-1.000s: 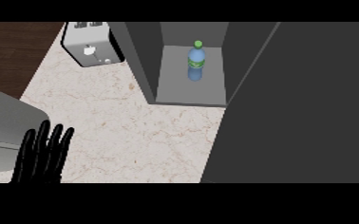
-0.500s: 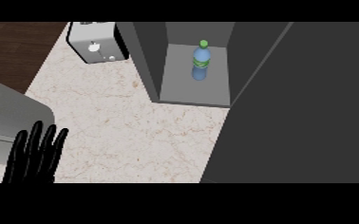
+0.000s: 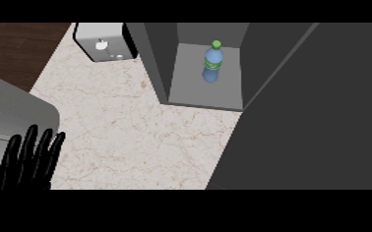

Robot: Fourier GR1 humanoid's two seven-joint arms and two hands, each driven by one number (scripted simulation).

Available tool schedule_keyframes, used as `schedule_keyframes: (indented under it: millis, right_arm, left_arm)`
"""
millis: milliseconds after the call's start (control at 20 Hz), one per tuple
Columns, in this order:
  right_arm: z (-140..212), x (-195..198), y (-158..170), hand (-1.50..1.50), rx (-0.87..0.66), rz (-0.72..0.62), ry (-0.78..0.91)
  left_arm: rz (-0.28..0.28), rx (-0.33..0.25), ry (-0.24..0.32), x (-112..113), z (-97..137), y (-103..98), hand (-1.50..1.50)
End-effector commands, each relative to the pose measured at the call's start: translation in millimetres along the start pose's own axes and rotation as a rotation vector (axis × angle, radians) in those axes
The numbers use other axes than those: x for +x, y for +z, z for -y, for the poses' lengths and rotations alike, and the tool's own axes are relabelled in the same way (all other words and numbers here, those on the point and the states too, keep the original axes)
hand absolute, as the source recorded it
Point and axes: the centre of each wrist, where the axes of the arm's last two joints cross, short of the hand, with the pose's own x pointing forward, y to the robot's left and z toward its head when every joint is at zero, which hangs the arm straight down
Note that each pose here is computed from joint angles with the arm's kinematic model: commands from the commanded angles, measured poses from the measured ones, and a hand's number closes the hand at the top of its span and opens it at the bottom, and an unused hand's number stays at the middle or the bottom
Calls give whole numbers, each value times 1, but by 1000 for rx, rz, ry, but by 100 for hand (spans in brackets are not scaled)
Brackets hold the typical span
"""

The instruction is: Pick up the bottled water, place it into the cabinet and close the cabinet

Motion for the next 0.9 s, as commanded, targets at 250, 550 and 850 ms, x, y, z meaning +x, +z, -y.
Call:
schedule_keyframes:
  millis: [250,550,850]
  right_arm:
    - [-22,-34,-44,150,149,-23,-381]
    - [-10,-45,-48,150,107,-13,-544]
    - [15,-52,-19,150,-245,11,-572]
  left_arm:
    - [17,-79,16,6,-1,-8,-150]
    - [3,-78,14,8,-8,-6,-150]
    - [5,-37,-8,10,-15,-3,-150]
